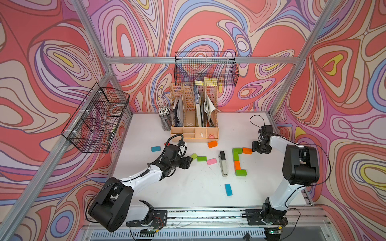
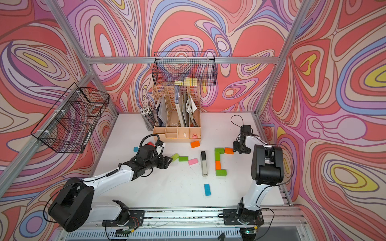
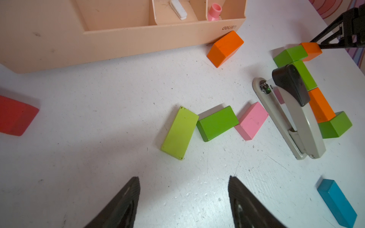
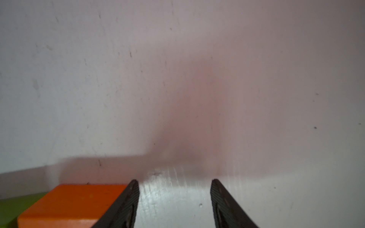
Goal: Assemble the letter c with building blocks
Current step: Assemble the building block at the center of the board.
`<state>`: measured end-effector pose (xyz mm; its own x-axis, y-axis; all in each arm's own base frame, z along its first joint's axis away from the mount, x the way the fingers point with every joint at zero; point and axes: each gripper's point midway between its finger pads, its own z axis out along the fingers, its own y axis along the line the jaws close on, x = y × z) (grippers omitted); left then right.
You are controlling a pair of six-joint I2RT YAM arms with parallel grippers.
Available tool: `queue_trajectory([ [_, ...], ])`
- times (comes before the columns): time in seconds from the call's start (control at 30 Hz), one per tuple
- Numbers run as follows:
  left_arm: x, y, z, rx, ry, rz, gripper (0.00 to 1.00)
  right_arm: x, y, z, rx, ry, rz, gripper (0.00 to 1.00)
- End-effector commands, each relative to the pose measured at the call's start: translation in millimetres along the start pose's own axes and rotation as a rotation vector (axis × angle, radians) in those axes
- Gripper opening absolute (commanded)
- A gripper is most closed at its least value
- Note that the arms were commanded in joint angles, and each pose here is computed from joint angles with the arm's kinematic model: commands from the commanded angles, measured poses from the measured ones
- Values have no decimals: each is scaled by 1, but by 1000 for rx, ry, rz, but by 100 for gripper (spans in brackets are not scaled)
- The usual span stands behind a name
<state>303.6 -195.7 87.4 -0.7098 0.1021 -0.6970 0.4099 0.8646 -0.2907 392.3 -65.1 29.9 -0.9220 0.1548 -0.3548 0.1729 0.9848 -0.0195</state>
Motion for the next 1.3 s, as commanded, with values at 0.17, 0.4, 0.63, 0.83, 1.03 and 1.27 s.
queue_trajectory([
  [0.17,4,5,2,-21,13,15,73,-18,-3,-6,-14,-59,43,62],
  [0.4,4,5,1,-20,13,15,73,-19,0,-7,-40,-66,47,62],
  [0.63,4,6,1,-24,14,16,73,-21,2,-7,-53,-74,52,63],
  [0.83,4,6,1,-24,12,18,73,-25,2,-8,-55,-79,54,64],
  [1.03,5,6,1,-27,16,17,73,-26,2,-8,-55,-80,53,65],
  [1.27,4,6,1,-26,15,18,73,-27,4,-7,-72,-78,49,67],
])
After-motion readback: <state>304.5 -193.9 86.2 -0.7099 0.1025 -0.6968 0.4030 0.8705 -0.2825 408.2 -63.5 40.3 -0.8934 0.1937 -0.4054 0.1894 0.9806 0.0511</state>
